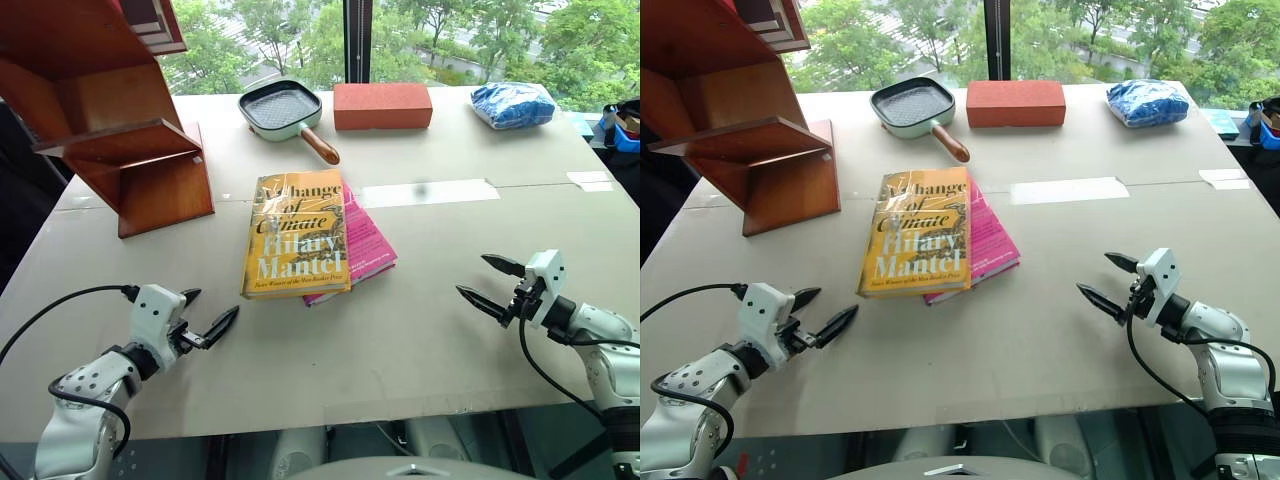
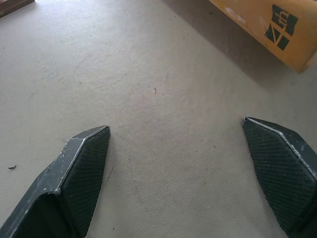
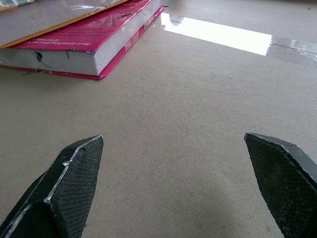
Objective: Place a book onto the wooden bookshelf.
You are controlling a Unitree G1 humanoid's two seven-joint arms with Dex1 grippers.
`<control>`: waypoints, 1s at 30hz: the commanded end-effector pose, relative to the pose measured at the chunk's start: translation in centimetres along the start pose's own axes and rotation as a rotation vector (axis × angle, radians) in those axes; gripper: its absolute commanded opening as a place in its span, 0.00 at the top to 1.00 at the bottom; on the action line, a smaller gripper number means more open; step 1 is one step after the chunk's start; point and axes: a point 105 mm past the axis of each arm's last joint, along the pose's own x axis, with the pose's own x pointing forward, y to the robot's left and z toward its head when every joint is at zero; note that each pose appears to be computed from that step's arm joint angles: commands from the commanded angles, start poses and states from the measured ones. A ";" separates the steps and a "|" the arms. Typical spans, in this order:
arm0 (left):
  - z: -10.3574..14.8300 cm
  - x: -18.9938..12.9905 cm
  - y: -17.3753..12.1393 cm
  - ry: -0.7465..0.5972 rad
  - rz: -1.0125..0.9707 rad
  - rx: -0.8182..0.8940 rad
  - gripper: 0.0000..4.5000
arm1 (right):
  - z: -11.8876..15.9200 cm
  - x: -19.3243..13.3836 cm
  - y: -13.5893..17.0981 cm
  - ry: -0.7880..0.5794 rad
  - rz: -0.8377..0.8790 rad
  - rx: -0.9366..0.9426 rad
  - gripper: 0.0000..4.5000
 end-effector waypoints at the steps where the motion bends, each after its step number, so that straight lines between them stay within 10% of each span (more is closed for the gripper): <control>1: -0.2 -0.4 0.8 0.020 0.020 0.013 0.03 | 1.0 -0.1 -0.2 -0.022 0.015 -0.030 0.00; 21: 3.3 0.3 2.8 -0.109 0.025 -0.022 0.03 | 2.0 -0.2 0.2 -0.037 0.035 -0.053 0.00; 30: 5.1 1.3 2.0 -0.159 -0.169 -0.192 0.03 | 7.0 -0.8 2.8 -0.141 0.202 -0.036 0.00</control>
